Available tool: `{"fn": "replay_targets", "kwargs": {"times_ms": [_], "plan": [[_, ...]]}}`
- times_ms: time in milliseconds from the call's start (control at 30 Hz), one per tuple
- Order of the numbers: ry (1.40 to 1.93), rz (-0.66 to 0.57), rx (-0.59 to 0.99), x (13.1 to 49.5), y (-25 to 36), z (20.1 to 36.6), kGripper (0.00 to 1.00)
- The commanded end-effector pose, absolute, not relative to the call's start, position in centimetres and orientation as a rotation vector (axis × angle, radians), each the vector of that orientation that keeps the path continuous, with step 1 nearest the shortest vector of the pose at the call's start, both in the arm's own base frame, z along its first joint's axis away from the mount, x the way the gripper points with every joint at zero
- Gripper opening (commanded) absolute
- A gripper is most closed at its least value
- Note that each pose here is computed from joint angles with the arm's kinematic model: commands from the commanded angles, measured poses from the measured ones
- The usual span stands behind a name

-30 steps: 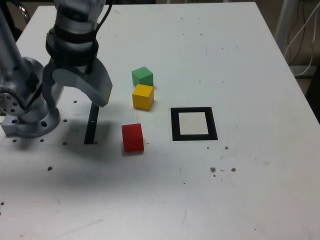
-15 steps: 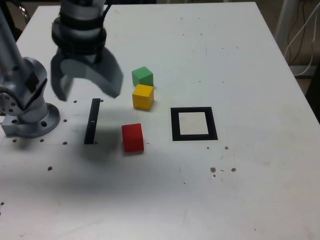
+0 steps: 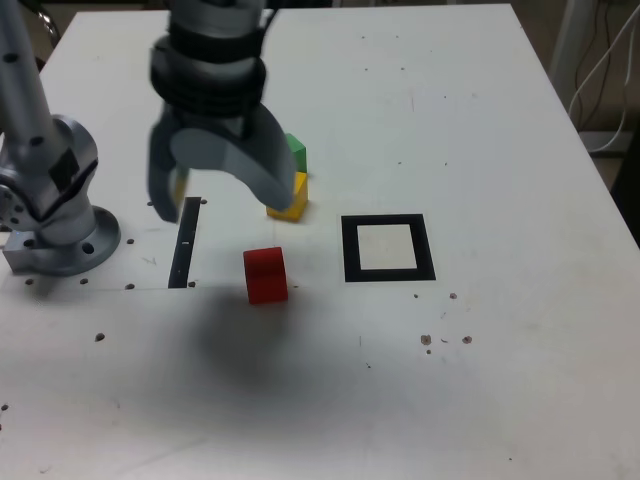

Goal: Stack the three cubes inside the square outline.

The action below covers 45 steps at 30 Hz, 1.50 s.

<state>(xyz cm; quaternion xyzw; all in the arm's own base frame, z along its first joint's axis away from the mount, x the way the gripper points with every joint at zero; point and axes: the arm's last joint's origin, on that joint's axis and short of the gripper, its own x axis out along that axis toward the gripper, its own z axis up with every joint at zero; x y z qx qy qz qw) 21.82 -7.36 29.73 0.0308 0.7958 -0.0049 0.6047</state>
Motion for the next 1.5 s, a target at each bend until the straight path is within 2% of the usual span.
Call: {"fn": "replay_targets", "kwargs": {"times_ms": [0,167,467,600,1067,1200,1467], "plan": [[1.849,-0.012,0.069,22.7,-7.8,29.3,0.99],[1.838,-0.023,0.042,23.5,-8.2,27.6,0.99],[1.838,-0.049,-0.005,23.8,-8.5,22.4,0.99],[1.827,-0.063,-0.020,23.7,-8.5,21.0,0.98],[1.817,-0.006,0.011,23.9,-7.9,19.5,0.83],[1.799,0.023,0.029,24.2,-7.9,19.4,0.80],[1.772,0.066,0.045,24.6,-7.8,19.9,0.66]]}}
